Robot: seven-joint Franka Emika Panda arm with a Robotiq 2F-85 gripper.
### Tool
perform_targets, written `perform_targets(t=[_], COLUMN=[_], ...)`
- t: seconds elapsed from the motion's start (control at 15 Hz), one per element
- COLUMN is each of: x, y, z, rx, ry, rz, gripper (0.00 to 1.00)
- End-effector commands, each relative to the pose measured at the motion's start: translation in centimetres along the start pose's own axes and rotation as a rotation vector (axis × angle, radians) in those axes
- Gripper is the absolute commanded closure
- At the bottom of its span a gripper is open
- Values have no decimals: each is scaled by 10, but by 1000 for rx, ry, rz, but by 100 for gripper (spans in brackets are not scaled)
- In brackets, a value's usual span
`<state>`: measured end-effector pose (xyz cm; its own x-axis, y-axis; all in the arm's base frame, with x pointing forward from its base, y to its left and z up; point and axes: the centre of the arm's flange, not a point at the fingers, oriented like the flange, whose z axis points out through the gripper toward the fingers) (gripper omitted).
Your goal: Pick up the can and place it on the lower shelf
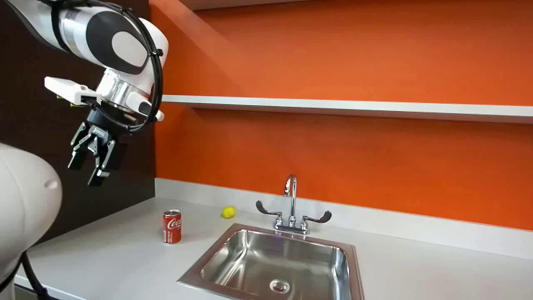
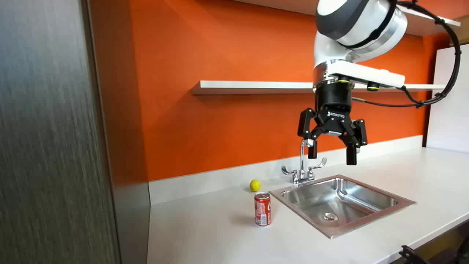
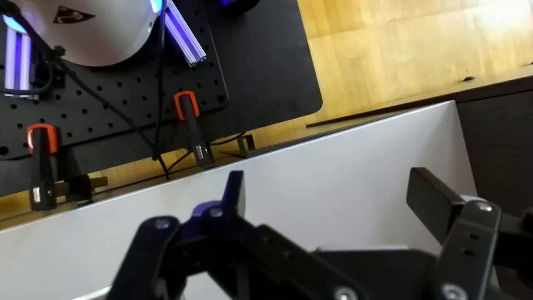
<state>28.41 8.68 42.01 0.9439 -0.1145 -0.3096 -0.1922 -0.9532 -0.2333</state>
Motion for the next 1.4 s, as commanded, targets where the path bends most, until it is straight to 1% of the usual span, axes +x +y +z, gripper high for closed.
perform_targets(t=[0.0, 0.13, 0.27, 0.47, 0.67, 1.0, 1.33], x=[0, 0, 9, 28, 47, 81, 116], y=[0, 0, -6, -16, -24, -32, -29], z=[0, 0, 2, 6, 14, 42, 76], rx=[0, 0, 9, 4, -20, -51, -84], ry=[-1, -1, 19, 109, 168, 227, 256], rz=[0, 0, -13, -13, -13, -20, -14], gripper=[0, 0, 0, 0, 0, 0, 0])
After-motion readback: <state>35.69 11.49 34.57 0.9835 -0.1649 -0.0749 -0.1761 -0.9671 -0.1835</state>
